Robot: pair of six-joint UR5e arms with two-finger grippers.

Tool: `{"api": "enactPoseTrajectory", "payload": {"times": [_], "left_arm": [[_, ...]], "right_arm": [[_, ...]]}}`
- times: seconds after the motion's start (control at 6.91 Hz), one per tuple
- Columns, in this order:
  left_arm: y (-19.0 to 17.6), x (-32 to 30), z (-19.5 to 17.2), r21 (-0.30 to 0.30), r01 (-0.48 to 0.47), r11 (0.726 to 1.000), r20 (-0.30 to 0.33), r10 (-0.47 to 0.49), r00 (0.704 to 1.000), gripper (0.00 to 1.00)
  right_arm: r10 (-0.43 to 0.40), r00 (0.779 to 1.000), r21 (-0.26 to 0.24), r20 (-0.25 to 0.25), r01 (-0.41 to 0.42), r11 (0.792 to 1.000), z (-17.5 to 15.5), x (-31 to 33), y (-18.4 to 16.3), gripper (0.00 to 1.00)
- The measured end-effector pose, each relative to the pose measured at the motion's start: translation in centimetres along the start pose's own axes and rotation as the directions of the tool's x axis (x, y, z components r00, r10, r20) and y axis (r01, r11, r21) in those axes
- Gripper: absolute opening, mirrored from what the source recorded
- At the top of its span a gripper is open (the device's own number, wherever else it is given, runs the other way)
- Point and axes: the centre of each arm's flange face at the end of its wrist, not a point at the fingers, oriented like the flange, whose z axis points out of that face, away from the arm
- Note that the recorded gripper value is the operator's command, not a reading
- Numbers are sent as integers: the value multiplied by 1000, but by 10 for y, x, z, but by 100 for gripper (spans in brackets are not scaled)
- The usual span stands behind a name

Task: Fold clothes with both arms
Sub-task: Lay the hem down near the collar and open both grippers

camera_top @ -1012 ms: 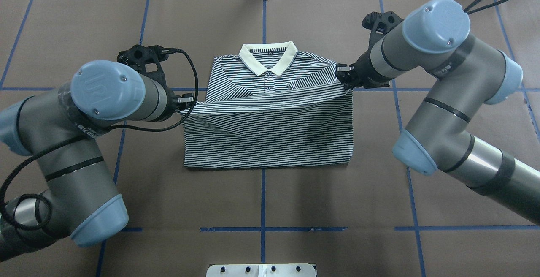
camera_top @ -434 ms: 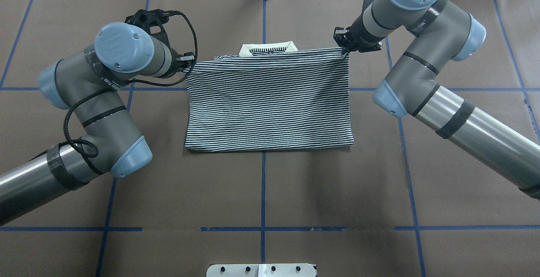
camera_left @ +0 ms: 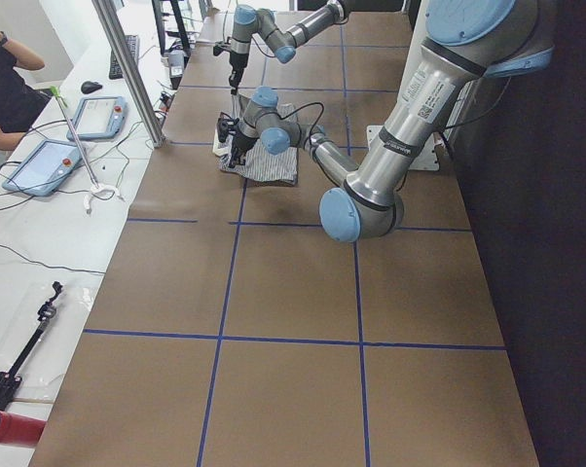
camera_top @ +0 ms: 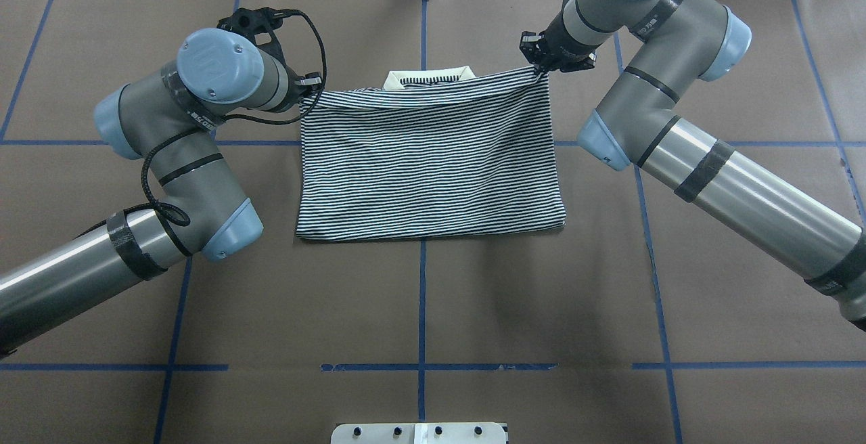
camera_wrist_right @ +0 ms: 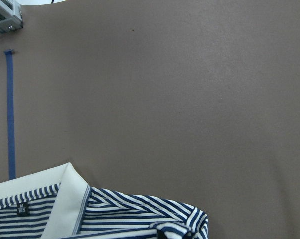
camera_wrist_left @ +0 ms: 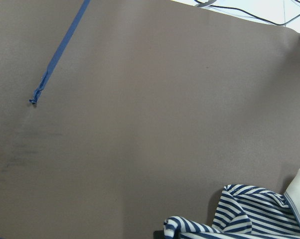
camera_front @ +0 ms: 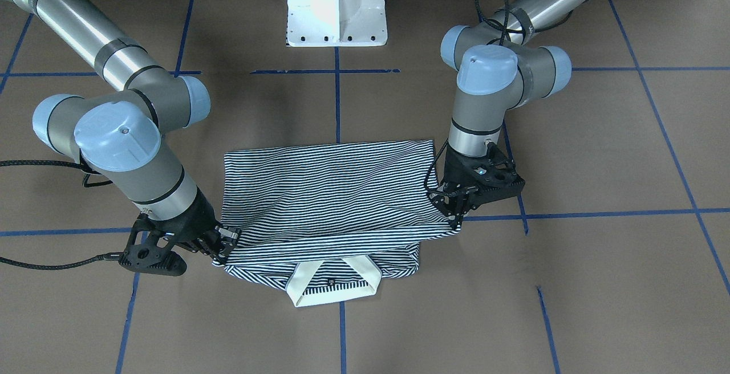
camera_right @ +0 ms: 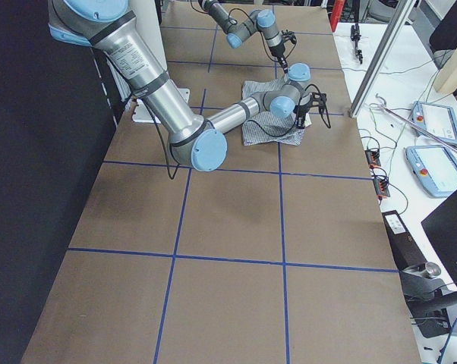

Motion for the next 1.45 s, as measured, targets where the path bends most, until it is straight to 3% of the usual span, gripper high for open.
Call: {"api": "enactPoseTrajectory", "payload": {"times": [0.14, 0.29, 0.72, 1.01, 1.16, 1.45], "left_arm": [[-1, 4, 3, 0, 2, 1000, 3, -2, 1000, 99], [-2, 7, 4, 0, 3, 1000, 3, -3, 1000, 100], [-5, 17, -3, 0, 5, 1000, -7, -5, 1000, 100], [-4, 23, -13, -16, 5, 1000, -28, -5, 1000, 100], [-3, 27, -24, -26, 4, 1000, -42, -5, 999, 100], [0, 35, -55, -39, 3, 999, -43, -4, 999, 100]], "right_arm": [[-3, 1000, 0, 3, 3, 1000, 1, -2, 0, 0], [-6, 1000, 2, 9, 6, 1000, 1, -2, 0, 99], [-13, 1000, 1, 9, 13, 1000, 5, 5, 1, 100], [-39, 999, -27, 7, 39, 999, 8, 22, 5, 100], [-42, 999, -61, 15, 42, 997, 8, 33, 16, 100], [-6, 1000, -122, 20, 8, 993, 7, 66, 70, 100]]}}
